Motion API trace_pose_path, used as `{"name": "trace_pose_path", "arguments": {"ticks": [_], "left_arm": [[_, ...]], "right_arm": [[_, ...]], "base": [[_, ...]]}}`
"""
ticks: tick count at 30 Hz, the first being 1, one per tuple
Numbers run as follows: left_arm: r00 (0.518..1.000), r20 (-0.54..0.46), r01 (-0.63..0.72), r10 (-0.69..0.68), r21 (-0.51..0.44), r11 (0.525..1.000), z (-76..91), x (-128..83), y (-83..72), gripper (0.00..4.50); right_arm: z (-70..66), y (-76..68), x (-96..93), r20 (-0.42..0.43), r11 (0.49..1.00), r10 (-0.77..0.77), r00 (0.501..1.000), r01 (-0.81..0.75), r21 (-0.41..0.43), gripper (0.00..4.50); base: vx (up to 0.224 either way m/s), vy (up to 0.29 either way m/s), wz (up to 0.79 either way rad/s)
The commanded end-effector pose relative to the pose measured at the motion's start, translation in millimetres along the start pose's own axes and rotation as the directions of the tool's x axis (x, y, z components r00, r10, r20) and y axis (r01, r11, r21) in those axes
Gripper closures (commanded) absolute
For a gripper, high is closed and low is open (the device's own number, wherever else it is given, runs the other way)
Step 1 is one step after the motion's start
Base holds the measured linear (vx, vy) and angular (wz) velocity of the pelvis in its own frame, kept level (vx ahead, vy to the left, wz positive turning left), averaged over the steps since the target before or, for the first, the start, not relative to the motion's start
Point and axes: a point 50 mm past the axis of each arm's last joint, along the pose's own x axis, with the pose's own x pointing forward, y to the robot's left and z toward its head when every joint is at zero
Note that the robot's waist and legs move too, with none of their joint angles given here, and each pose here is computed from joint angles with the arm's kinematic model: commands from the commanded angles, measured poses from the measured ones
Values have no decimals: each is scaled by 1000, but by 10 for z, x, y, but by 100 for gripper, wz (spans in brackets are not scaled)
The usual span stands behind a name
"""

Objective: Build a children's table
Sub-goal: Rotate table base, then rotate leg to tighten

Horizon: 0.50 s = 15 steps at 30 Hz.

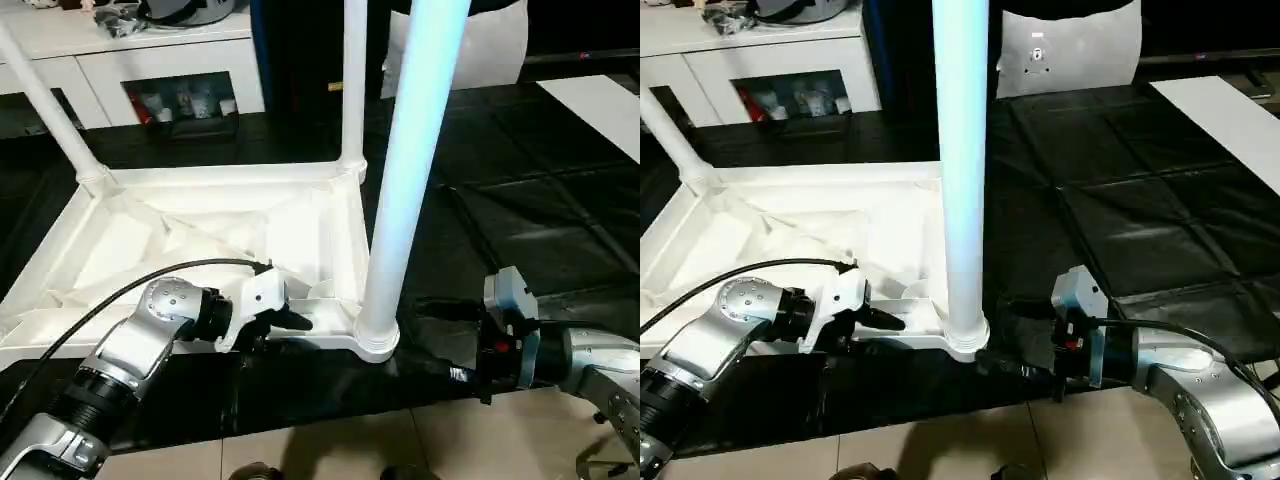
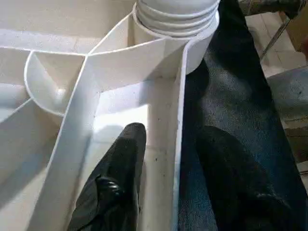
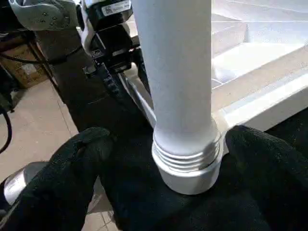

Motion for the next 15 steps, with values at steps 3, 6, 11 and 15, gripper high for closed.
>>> {"name": "trace_pose_path", "arguments": {"ticks": [3, 6, 11, 15], "left_arm": [[1000, -1, -12, 12, 18, 1000, 26, -13, 48, 301], [1000, -3, -12, 12, 20, 1000, 16, -3, 65, 330], [1000, -18, -11, 11, 29, 1000, -10, 4, 94, 362], [1000, -28, -5, 6, 38, 999, -24, 3, 113, 380]], "right_arm": [[78, 0, 38, 0, 999, 11, 1000, -11, -32, 0], [79, -24, 59, -7, 999, 11, 1000, -12, -43, 0], [110, -85, 100, -13, 997, 21, 1000, -22, -74, 0], [111, -140, 151, -31, 994, 34, 999, -37, -99, 0]], "base": [[0, 0, 0], [0, 0, 0], [0, 0, 0], [0, 0, 0]]}}
